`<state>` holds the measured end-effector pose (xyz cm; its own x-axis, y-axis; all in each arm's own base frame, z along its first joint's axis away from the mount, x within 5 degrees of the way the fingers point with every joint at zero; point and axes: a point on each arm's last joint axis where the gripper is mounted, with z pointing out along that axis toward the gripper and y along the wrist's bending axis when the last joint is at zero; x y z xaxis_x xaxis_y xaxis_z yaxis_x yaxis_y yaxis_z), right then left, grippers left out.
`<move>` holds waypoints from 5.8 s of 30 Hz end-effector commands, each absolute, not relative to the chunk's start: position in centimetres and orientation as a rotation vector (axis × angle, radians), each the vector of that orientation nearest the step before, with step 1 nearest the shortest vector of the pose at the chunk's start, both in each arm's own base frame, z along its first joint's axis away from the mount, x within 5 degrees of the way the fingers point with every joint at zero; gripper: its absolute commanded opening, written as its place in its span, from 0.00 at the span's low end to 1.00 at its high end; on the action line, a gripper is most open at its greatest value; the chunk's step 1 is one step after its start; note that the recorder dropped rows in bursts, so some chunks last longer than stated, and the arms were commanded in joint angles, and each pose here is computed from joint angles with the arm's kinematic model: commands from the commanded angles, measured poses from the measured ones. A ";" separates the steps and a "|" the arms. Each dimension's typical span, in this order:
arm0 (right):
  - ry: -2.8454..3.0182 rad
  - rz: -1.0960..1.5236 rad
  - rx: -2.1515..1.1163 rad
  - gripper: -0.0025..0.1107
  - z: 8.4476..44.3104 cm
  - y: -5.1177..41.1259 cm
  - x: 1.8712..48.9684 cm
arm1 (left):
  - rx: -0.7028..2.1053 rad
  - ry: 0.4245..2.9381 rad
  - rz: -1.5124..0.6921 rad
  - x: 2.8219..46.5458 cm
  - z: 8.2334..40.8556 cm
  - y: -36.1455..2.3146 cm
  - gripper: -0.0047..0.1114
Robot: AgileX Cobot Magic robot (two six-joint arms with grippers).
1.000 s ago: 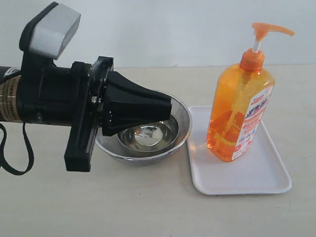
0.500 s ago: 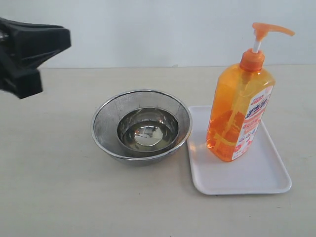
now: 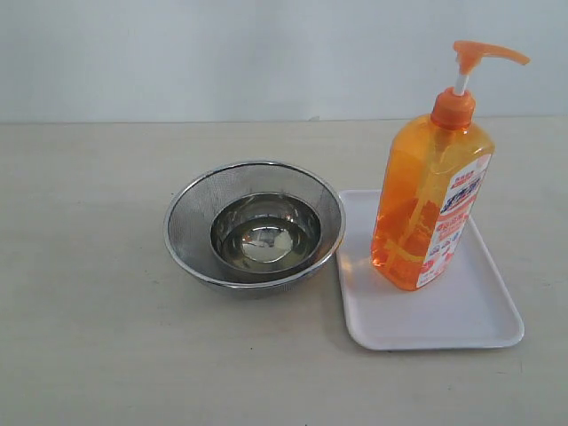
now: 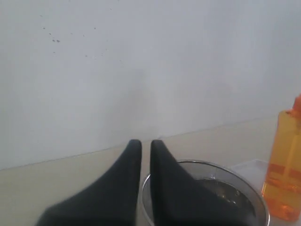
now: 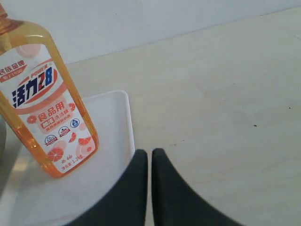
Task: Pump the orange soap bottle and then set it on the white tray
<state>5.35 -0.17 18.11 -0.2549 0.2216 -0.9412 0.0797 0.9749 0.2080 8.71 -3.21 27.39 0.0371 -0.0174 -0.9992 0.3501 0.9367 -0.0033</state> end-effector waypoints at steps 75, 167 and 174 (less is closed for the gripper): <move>1.820 0.139 0.218 0.02 18.2 -0.2 5.3 | -0.016 1.820 -0.072 5.4 18.3 -0.4 0.10; 1.633 0.271 0.024 0.02 33.8 2.2 14.8 | -0.008 1.820 -0.066 5.4 18.3 -0.4 0.10; 1.758 0.211 -0.205 0.02 31.0 5.9 16.8 | -0.008 1.820 -0.066 5.4 18.3 -0.4 0.10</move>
